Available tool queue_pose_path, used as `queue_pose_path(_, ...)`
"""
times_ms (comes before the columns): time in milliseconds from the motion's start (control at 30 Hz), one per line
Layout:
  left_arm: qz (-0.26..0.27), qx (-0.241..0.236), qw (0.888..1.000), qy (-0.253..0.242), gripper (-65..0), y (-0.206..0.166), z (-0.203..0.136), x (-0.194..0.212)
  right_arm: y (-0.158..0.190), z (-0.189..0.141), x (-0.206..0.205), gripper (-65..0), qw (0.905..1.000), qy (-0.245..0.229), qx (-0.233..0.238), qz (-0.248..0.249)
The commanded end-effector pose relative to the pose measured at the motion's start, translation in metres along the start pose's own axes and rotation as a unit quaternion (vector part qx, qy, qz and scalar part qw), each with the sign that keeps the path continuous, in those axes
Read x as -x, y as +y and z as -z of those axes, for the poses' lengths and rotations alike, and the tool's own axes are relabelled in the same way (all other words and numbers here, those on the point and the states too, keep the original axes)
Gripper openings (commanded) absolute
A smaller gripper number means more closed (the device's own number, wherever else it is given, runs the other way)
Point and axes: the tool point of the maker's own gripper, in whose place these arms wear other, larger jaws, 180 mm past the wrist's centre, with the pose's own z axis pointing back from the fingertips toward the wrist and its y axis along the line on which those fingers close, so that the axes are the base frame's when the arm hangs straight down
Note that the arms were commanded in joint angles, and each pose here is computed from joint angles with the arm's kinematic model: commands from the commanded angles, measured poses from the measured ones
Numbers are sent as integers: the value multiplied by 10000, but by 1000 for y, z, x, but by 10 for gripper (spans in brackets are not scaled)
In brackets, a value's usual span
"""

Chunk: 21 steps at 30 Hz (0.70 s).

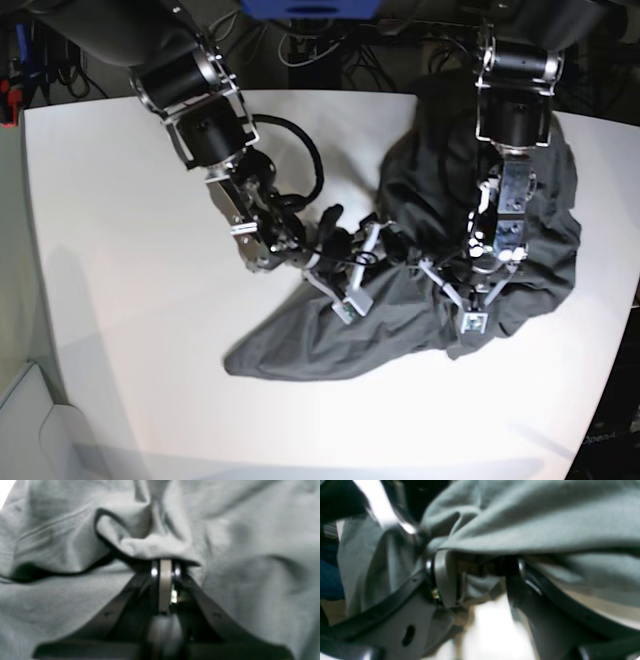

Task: Layout the t-shirt on the table in an organized manner, then fold the t-shirt properly
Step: 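Drag the grasped fabric with the right gripper toward the left gripper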

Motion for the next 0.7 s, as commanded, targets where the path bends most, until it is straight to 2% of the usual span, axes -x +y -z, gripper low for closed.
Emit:
queue_pose_path(0,6,238,9978,613,-647,-15,1,31,6,-1,-27,-344,9992,-375,-110,-90)
queue_pose_path(67,12,253,9976,643,-647,-16,1,35,6,-1,-33,-352,9981,-599,-116,-69)
queue_pose_path(133,18,260,9976,644,-647,-17,-1,38,6,0,-27,-395,9976,-680,-119,30)
queue_pose_path(300,34,233,9981,576,-647,-13,-3,33,0,2,-23,-649,9963,-840,-55,193)
queue_pose_path(500,199,285,9990,298,-647,-22,-25,-2,-17,-13,-40,-650,9932,-1139,126,207)
queue_pose_path(667,356,279,9989,-106,-647,-28,-52,-41,-21,-41,-73,-650,9876,-1530,245,-240)
